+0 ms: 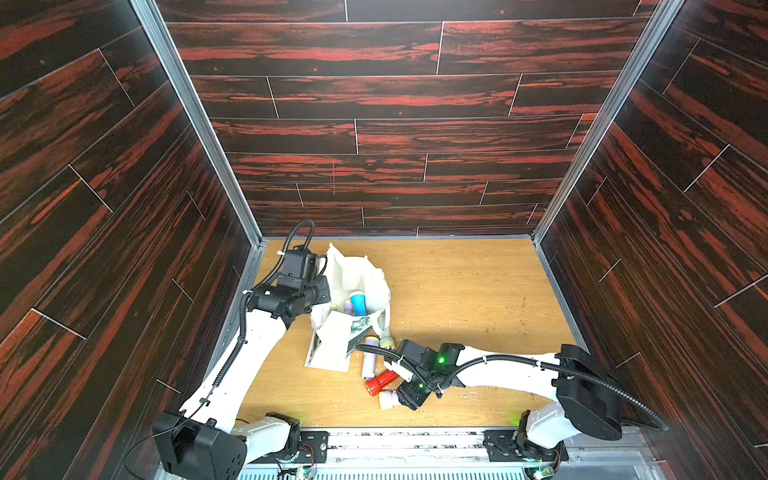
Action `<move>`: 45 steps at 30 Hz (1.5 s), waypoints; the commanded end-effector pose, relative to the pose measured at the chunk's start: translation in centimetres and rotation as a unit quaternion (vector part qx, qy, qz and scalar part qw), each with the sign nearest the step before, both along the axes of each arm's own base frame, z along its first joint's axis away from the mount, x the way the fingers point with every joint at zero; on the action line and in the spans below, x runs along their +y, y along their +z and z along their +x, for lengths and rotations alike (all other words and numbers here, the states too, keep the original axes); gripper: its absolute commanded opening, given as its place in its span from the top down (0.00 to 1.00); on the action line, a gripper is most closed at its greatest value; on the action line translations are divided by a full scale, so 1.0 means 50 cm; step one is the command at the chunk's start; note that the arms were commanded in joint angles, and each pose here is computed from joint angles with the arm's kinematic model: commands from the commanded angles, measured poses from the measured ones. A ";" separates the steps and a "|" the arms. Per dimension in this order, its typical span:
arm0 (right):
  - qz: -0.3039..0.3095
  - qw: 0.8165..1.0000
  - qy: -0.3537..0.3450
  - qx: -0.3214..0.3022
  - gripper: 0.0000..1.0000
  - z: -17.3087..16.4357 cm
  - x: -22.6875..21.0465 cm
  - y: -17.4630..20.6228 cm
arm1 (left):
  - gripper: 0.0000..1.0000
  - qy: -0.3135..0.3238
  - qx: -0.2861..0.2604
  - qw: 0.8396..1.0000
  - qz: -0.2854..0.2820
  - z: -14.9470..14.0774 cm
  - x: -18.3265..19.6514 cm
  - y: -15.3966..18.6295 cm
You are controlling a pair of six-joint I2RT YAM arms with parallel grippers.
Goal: Put the flashlights into the tote bags
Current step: Pick up the flashlight from the center of the board.
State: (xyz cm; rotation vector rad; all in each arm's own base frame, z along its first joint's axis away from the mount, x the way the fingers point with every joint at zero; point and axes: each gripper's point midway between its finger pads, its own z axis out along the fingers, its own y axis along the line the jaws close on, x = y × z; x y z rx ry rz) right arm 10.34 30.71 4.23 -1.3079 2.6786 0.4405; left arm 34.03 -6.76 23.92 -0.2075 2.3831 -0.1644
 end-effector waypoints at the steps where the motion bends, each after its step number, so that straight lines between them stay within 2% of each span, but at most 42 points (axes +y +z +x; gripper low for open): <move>1: -0.023 1.000 0.013 0.005 0.38 -0.007 -0.006 -0.016 | 1.00 -0.002 0.017 1.000 0.007 -0.015 0.004 -0.011; 27: -0.090 0.996 0.017 -0.021 0.49 -0.005 -0.031 -0.065 | 1.00 -0.003 0.019 1.000 0.005 -0.014 0.002 -0.013; 41: -0.090 0.995 0.024 -0.028 0.62 -0.007 -0.036 -0.058 | 1.00 -0.005 0.020 1.000 0.003 -0.013 0.000 -0.014; 45: -0.080 0.996 0.025 -0.033 0.71 -0.004 -0.031 -0.046 | 1.00 -0.003 0.019 1.000 0.005 -0.013 0.001 -0.013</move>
